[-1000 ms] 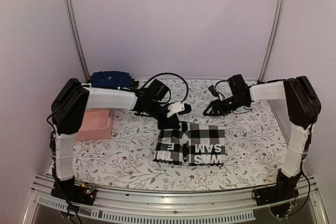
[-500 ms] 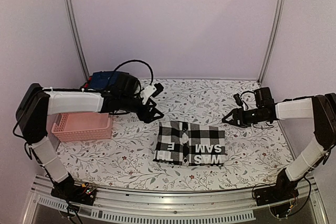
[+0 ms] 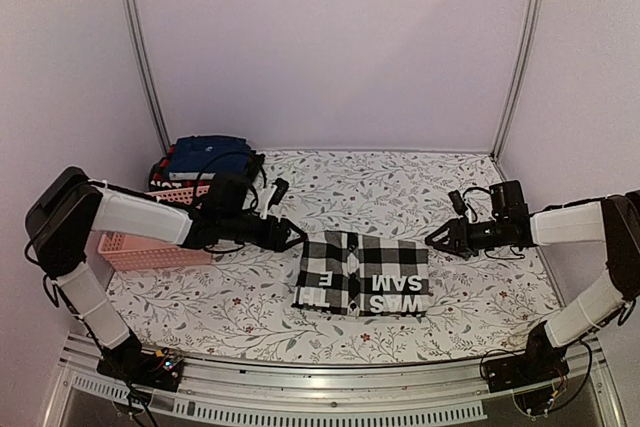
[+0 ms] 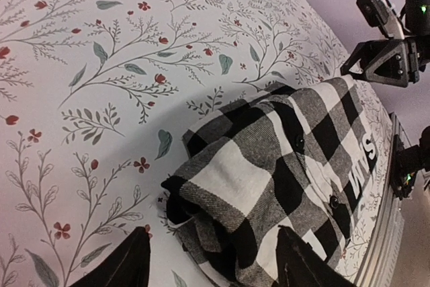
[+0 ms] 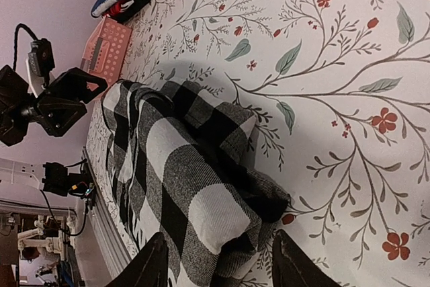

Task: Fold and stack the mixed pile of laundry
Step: Adjust the square-folded shirt at the center of the board.

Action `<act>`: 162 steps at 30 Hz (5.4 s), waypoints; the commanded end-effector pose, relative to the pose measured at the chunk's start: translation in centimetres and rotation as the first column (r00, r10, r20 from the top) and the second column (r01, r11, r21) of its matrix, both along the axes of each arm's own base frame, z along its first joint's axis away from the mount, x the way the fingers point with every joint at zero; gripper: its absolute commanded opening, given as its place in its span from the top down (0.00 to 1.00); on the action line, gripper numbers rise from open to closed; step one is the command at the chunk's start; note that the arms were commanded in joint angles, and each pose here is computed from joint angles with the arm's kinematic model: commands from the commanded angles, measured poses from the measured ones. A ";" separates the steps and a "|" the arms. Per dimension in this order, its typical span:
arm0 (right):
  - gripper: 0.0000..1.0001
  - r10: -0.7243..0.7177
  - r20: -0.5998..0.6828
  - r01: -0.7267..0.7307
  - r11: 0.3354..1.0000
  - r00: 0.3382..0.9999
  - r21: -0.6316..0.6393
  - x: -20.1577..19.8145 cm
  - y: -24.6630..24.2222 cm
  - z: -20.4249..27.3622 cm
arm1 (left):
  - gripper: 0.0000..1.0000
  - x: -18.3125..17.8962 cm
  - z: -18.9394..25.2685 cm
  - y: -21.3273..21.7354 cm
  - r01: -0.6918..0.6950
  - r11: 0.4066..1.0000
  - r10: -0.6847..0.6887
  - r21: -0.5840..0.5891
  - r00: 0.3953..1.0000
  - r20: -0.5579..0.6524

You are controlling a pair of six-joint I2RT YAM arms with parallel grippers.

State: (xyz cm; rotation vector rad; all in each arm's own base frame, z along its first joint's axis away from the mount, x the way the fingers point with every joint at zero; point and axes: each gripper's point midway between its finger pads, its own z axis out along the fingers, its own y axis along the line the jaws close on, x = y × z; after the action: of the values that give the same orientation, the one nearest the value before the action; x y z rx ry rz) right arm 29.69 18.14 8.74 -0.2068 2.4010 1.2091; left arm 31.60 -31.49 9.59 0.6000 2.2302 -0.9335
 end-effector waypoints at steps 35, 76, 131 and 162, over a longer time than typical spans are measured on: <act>0.92 0.077 -0.099 -0.064 0.990 0.992 0.127 3.8 4.8 -3.2 | 0.57 3.7 -1.6 -0.3 -0.041 0.969 -0.004 -0.245 0.984 -0.177; 1.00 0.084 -0.035 -0.077 0.984 0.996 0.160 4.9 5.2 -2.0 | 1.00 2.8 -2.3 -1.3 -0.090 0.960 0.010 -0.265 0.958 -0.287; 0.01 0.185 0.285 -0.256 0.937 0.940 0.236 -2.6 10.0 12.0 | 0.00 -7.2 10.7 -2.3 0.213 0.907 -0.162 -0.364 0.973 0.166; 0.01 0.214 -0.185 -0.122 0.902 0.959 0.414 -5.7 9.0 -2.4 | 0.00 -7.3 -3.6 -2.8 0.050 0.963 -0.122 -0.265 0.956 -0.265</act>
State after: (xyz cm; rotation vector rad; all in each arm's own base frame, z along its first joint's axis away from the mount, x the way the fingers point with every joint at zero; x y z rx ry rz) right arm 24.72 28.22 6.56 -0.2131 2.2060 1.8739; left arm 22.69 -35.45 5.53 0.4772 2.2432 -1.5559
